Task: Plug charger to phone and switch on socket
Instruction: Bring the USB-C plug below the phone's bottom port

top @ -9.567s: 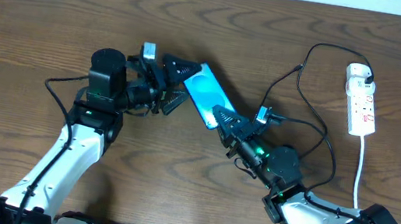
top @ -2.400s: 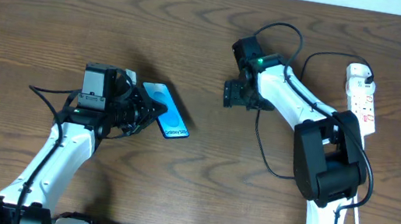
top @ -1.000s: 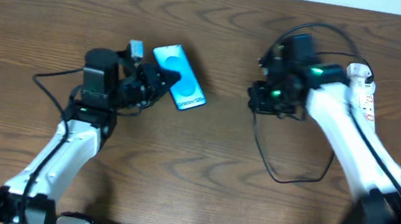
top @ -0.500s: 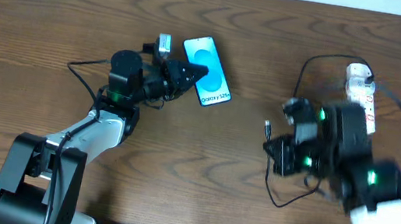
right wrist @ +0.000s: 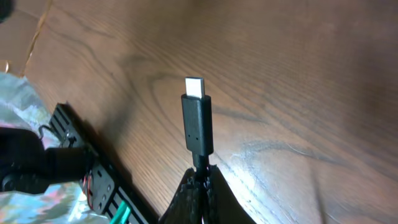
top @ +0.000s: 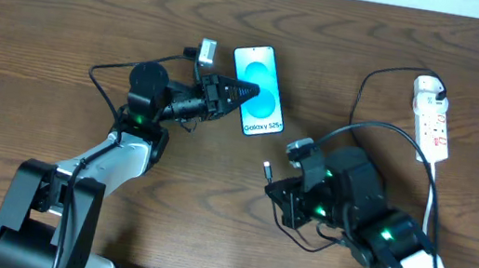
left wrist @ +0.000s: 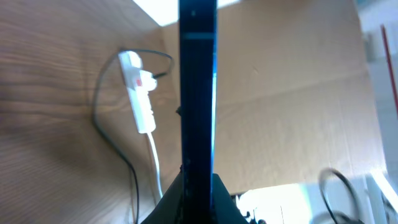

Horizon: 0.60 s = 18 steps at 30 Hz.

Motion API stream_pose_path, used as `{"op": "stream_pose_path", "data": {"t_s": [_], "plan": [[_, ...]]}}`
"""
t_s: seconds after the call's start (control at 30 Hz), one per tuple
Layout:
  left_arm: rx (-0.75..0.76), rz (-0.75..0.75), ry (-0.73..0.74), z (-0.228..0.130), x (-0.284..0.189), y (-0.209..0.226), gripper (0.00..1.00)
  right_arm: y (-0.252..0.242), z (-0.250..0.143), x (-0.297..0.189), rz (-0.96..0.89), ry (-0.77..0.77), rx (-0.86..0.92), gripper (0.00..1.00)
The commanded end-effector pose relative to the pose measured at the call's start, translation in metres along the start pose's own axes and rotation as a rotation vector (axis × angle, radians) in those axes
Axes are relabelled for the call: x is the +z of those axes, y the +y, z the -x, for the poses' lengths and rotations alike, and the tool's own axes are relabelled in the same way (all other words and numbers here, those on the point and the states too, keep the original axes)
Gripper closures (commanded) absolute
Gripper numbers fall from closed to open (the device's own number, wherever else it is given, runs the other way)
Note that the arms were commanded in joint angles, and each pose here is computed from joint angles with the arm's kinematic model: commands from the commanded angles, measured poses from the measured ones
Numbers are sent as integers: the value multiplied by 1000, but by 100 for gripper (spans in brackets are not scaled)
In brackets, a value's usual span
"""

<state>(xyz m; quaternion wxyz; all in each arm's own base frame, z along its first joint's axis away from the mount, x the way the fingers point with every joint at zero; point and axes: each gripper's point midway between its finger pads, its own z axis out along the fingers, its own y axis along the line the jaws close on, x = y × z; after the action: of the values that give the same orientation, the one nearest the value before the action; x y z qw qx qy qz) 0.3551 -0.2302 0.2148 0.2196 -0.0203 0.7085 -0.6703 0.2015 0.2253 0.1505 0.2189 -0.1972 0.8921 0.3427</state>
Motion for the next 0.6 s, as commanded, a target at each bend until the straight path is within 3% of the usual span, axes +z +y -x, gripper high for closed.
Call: {"op": "stream_pose_path", "data": {"t_s": [0.0, 0.57], "plan": [[76, -69, 85, -10, 1, -23, 93, -3, -7, 14, 9, 52, 68, 99], [77, -46, 1, 2, 5, -20, 93, 4, 24, 13, 33, -67, 158, 99]]}}
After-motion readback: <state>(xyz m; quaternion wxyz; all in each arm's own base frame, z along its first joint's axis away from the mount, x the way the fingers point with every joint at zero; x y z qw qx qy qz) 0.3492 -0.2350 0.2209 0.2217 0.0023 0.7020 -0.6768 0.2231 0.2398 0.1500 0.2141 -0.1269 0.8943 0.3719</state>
